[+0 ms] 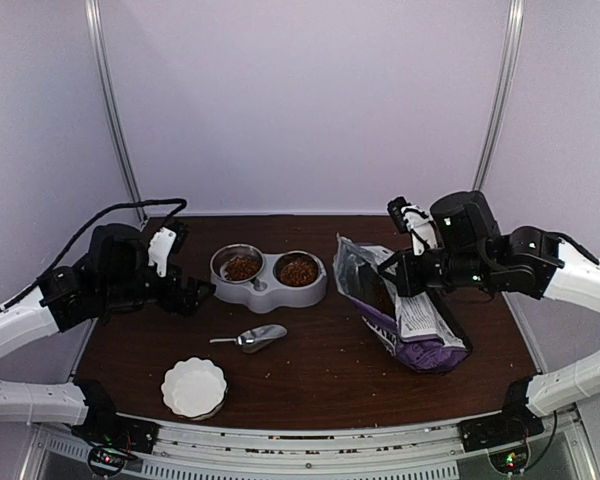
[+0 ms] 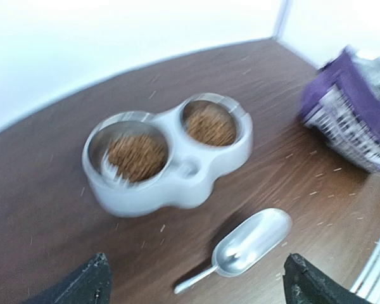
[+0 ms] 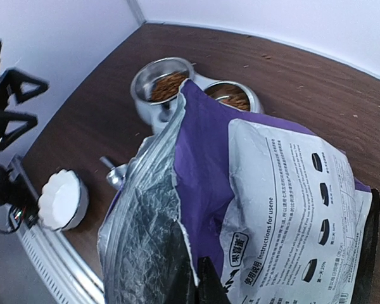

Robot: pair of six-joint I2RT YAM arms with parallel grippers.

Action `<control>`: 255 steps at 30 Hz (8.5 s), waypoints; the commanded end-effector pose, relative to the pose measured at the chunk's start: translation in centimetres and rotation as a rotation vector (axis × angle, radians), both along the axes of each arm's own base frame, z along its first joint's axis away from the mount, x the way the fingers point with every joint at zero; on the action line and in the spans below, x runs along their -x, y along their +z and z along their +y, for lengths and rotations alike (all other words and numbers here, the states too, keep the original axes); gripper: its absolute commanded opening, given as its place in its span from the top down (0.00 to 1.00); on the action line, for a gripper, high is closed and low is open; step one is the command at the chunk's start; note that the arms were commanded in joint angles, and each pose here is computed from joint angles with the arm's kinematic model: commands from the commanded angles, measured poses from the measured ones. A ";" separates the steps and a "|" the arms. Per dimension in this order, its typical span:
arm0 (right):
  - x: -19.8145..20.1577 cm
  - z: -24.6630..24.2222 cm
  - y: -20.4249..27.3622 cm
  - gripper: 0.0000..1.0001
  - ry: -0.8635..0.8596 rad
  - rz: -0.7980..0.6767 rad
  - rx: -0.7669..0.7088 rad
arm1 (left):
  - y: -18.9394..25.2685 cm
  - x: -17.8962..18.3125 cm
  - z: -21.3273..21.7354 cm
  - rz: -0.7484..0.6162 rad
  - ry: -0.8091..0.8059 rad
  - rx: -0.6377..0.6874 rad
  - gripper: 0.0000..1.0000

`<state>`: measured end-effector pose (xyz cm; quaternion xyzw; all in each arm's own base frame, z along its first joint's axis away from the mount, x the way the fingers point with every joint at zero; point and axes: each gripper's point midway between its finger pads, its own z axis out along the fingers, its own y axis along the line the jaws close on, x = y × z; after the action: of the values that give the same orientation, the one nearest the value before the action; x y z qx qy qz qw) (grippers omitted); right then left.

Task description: Serve the pet food

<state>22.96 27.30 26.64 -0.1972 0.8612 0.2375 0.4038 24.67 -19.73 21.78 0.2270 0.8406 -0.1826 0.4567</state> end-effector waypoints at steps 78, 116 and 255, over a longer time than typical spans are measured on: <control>3.4 -1.8 2.8 0.00 0.359 -0.227 -0.495 | 7.5 3.4 -17.6 0.080 -0.904 0.334 1.00; 4.2 -0.3 6.7 0.00 0.542 -0.163 -0.074 | 8.5 8.9 -18.9 0.009 -1.060 0.252 1.00; 6.8 10.8 4.4 1.00 0.821 -0.077 0.107 | 10.0 8.8 -18.3 -0.027 -1.042 0.304 0.80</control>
<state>16.10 37.69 30.29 -0.5584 0.7135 0.3189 0.2783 15.55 -39.19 30.02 0.5413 0.5879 -0.5162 0.3080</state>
